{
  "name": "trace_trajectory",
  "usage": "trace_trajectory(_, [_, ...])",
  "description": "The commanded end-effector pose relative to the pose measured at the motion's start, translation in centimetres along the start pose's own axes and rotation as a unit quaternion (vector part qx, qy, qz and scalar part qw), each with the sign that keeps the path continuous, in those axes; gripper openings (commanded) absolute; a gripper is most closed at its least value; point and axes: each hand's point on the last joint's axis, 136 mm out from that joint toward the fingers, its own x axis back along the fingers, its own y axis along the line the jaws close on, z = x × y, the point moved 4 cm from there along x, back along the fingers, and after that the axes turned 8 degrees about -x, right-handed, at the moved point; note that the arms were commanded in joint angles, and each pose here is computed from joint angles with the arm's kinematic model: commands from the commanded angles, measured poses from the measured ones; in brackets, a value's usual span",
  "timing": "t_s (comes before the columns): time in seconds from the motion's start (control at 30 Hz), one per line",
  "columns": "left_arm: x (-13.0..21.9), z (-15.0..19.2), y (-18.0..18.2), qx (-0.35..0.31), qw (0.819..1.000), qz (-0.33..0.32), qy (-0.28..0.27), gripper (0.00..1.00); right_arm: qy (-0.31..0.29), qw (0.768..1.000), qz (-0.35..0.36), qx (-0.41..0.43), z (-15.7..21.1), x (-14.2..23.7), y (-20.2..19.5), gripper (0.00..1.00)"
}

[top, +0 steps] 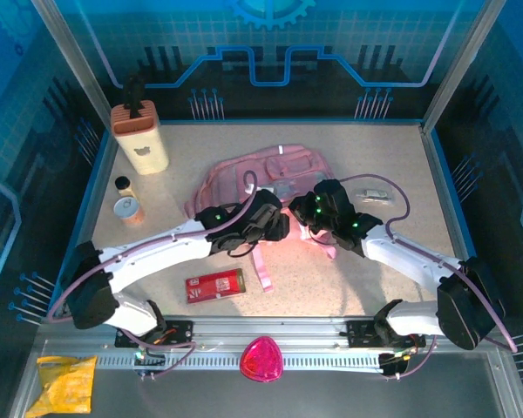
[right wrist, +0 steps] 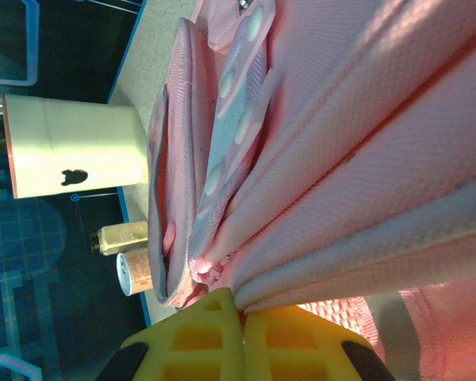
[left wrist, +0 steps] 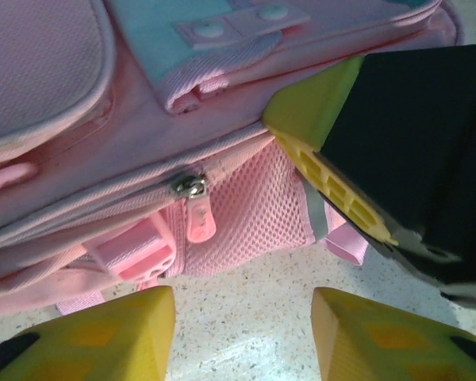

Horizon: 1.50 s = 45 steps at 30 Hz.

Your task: Pack books, pencil case, and school supplies into a backpack

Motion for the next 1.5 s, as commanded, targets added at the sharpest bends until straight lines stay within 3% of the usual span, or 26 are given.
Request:
trace_trajectory(0.0, [-1.0,0.0,-0.6,-0.031,0.999,-0.005,0.015,0.47,0.01,0.997,-0.08,-0.012,0.1,1.4,4.0,0.0])
trace_trajectory(0.3, [-3.6,-0.4,0.6,-0.031,0.996,-0.078,0.027,0.33,0.015,0.996,-0.091,-0.013,0.0,2.1,4.8,0.0])
trace_trajectory(0.57, [-3.2,-0.3,3.5,-0.014,0.991,-0.131,0.019,0.24,0.012,0.995,-0.098,-0.007,-0.2,2.7,5.0,0.0])
trace_trajectory(0.67, [-3.1,-0.5,3.9,-0.009,0.992,-0.126,0.024,0.24,0.015,0.995,-0.1,-0.006,-0.1,2.6,5.1,0.0])
trace_trajectory(0.73, [-3.3,-0.8,2.8,-0.019,0.995,-0.098,0.028,0.29,0.018,0.995,-0.102,-0.007,0.0,2.6,5.3,0.0])
trace_trajectory(0.87, [-3.9,-1.4,0.8,-0.038,0.997,-0.066,0.022,0.31,0.017,0.995,-0.102,-0.008,0.0,2.4,5.3,0.0])
trace_trajectory(0.97, [-4.5,-1.6,1.1,-0.033,0.995,-0.096,0.023,0.3,0.018,0.995,-0.101,-0.008,0.0,2.3,5.3,0.0])
trace_trajectory(1.3, [-3.9,-3.6,2.4,-0.015,0.986,-0.167,-0.016,0.16,0.024,0.994,-0.104,-0.008,0.2,2.1,5.1,0.0])
trace_trajectory(1.47, [-2.9,-3.7,1.7,-0.005,0.992,-0.12,-0.025,0.09,0.021,0.995,-0.096,-0.004,-0.1,2.1,4.5,0.0])
